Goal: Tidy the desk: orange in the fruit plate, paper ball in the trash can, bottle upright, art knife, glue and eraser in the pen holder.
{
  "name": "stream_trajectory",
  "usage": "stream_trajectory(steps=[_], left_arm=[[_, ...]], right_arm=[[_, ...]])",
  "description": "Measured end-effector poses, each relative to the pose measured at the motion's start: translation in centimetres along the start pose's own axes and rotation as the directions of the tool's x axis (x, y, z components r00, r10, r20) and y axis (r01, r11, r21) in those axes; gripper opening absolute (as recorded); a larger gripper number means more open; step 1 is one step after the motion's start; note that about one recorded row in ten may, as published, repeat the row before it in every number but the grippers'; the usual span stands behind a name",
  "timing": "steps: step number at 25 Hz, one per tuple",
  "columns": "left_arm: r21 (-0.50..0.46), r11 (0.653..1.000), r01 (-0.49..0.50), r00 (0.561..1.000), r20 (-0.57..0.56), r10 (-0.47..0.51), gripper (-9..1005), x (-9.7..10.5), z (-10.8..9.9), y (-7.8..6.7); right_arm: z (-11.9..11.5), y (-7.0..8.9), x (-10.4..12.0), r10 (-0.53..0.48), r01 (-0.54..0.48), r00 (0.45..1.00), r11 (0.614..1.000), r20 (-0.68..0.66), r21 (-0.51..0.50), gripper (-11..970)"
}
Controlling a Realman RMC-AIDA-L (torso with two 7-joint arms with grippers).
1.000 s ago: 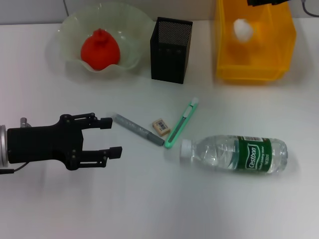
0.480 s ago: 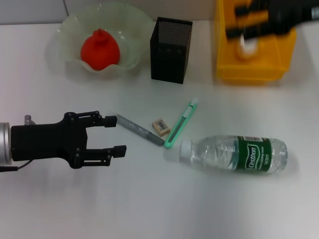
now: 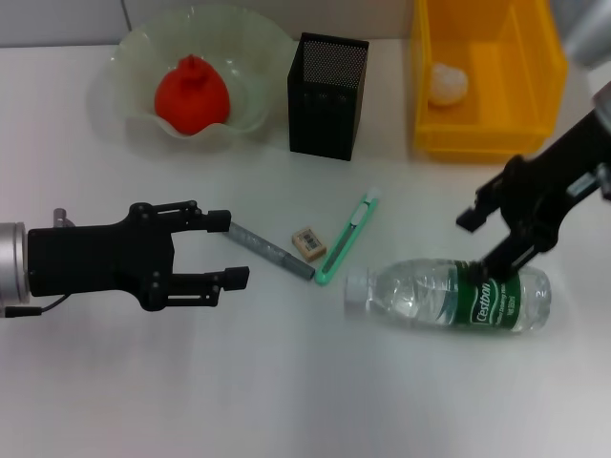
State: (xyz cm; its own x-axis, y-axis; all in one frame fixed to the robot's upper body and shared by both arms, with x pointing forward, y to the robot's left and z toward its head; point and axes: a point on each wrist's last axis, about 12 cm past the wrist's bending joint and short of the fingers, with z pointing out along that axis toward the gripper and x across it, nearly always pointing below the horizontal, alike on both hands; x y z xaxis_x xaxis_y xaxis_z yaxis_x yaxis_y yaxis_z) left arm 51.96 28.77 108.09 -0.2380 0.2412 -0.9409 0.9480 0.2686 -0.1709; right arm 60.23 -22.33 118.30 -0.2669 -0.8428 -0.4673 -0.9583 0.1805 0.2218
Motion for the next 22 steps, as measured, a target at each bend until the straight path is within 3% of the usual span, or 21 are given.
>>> stream_trajectory(steps=[6, 22], left_arm=[[-0.001, 1.0, 0.002, 1.0, 0.0, -0.002, 781, 0.0, 0.1, 0.1], [-0.002, 1.0, 0.003, 1.0, 0.002, -0.003, 777, 0.0, 0.2, 0.1]], right_arm=[[2.8, 0.7, -1.3, -0.051, 0.058, 0.982, 0.998, -0.182, 0.036, 783], [5.9, 0.6, -1.4, -0.089, 0.103, 0.952, 0.994, -0.295, 0.034, 785]])
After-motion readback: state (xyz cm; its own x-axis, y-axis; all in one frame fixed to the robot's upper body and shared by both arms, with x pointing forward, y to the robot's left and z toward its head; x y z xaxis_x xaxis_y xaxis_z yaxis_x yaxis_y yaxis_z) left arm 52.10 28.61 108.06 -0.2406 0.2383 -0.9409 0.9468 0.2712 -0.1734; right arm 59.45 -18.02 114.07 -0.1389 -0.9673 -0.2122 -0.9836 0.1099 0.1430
